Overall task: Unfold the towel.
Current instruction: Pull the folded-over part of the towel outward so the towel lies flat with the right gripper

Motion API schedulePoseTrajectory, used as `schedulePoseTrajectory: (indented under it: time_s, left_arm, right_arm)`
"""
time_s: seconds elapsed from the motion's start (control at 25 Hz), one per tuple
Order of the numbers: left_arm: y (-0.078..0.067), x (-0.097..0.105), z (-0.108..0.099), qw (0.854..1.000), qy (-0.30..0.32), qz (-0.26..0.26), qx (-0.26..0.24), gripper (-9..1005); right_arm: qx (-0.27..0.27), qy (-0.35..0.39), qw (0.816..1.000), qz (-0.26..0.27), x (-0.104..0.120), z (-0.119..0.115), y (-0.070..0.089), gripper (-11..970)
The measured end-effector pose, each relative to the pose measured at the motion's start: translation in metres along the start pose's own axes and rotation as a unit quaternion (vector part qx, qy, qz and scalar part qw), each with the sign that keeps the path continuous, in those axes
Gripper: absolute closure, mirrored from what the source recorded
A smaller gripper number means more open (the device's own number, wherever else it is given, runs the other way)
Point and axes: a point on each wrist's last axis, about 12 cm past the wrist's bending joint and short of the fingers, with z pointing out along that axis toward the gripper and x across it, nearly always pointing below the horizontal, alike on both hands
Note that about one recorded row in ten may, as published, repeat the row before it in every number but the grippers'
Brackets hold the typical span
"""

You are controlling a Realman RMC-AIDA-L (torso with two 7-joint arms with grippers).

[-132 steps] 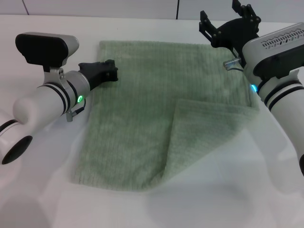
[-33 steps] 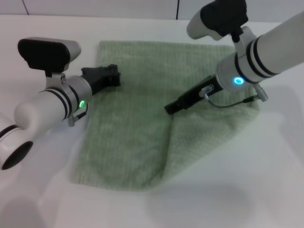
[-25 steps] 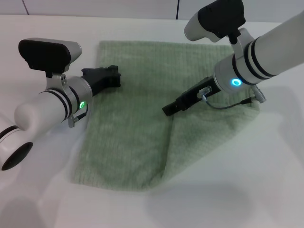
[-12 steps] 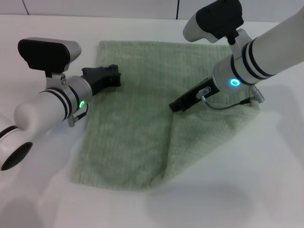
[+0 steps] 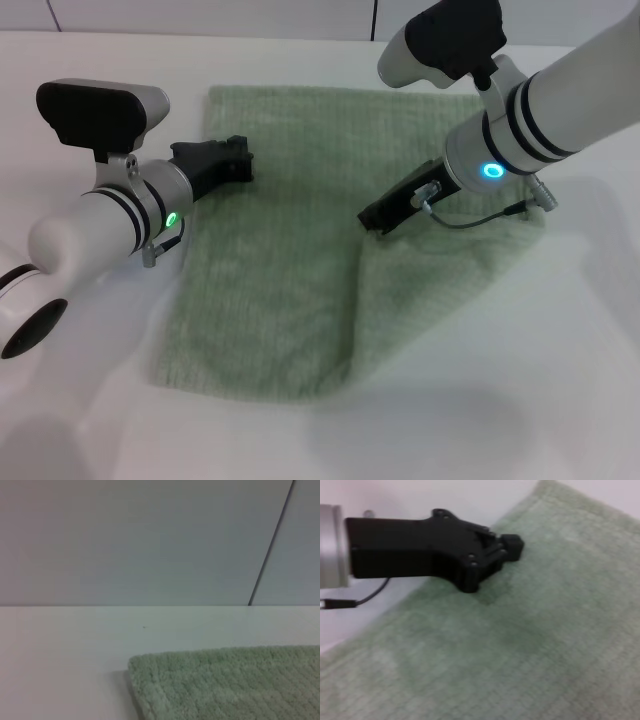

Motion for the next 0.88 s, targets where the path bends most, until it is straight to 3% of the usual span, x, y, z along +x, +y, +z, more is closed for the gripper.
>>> schedulePoseTrajectory:
  time_s: [0.52,0.88]
  left_arm:
    - [0.002,0.003,-0.002,1.000,0.002,-0.002,-0.003,904]
    - [0.003,0.002,-0.002,1.000,0.001,-0.003,-0.004,900]
  right_arm:
    - [-0.024,0.033,0.998,-0.050,0.006,-0.051,0.030,920]
    - [-0.039,0.066,0.995,-0.059,0.025,-0.080,0.051,921]
